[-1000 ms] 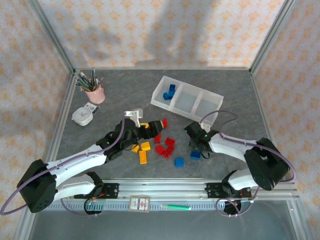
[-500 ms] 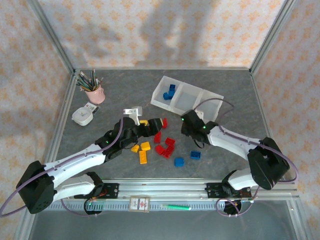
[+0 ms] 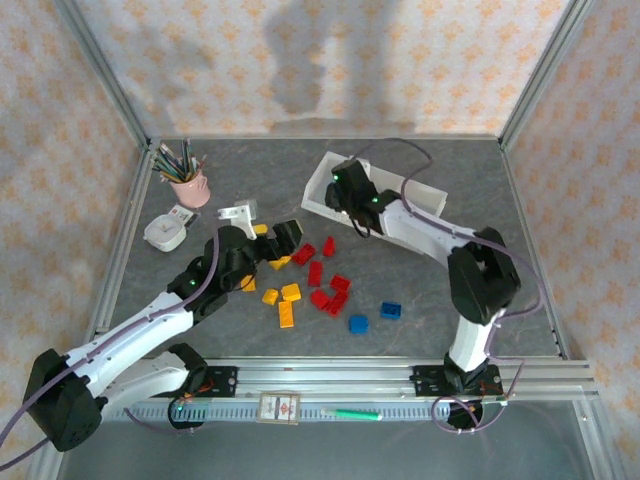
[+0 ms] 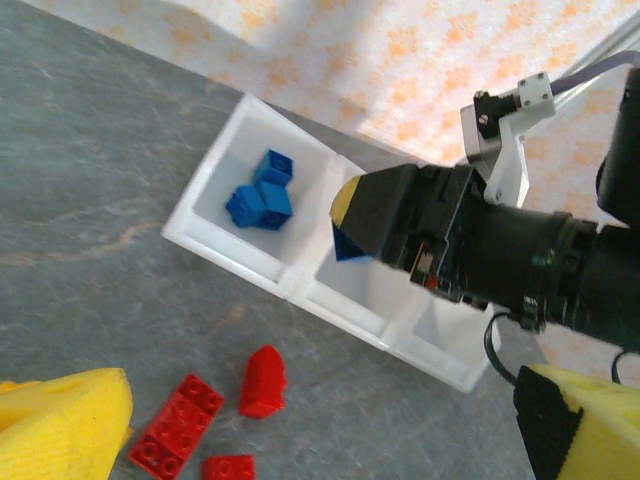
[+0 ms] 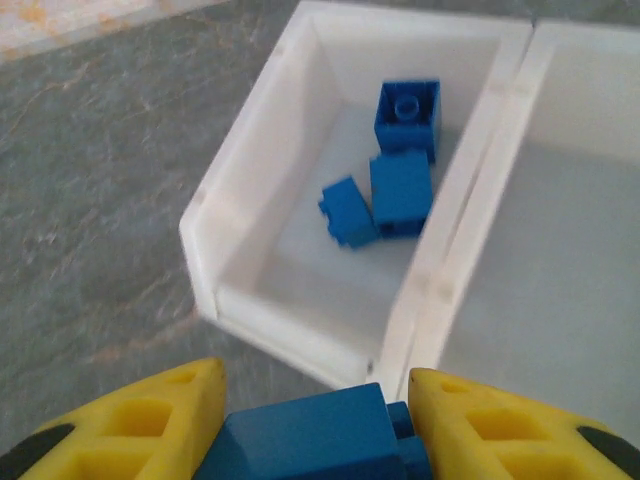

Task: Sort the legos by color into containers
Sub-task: Place the lego in the container.

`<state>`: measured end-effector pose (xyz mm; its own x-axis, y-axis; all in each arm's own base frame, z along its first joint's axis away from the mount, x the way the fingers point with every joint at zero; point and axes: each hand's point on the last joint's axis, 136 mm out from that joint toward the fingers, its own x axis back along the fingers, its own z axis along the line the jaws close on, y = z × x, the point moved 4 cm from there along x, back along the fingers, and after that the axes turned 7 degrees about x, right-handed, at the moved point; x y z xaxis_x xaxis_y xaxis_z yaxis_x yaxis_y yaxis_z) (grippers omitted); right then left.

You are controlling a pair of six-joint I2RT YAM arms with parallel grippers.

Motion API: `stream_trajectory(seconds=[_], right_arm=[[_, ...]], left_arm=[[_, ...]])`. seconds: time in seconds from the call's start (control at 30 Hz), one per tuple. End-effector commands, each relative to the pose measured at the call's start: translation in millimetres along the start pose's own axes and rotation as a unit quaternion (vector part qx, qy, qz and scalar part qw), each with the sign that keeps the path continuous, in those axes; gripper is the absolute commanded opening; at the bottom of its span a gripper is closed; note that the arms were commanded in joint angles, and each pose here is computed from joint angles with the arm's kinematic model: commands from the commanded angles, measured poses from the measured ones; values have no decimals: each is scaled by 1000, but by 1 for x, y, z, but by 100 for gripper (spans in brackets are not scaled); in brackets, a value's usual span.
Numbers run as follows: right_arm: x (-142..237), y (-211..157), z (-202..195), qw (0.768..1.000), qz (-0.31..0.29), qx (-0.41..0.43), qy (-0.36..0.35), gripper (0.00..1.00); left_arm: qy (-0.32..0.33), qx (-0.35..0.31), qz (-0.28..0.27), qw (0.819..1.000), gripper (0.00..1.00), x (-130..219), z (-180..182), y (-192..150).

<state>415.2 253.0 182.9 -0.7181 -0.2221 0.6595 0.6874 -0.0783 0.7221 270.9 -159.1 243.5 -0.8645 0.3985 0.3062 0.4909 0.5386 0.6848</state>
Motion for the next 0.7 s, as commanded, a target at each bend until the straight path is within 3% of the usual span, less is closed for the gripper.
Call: stream_trajectory(seconds=[0.0,0.27,0.37,0.53,0.67], right_arm=[[-25,19,-12,999,-12,14,-28,29],[-81,49,-19,996,-21,40,-71,30],[-98,55,-17,996,-15,49,-72,46],[-85,74,-10,996,-36,51,-62,63],[-59,82,-8,996,-57,48,-41,65]], left_arm=[[12,-10,-13,1000,99,3,4,14],[23,-4,-12,1000,99,-8,15,18],[23,-2,-5,1000,99,-14,16,18],[20,-2,7,1000,99,-20,12,19],[16,-2,17,1000,99,-23,10,16]])
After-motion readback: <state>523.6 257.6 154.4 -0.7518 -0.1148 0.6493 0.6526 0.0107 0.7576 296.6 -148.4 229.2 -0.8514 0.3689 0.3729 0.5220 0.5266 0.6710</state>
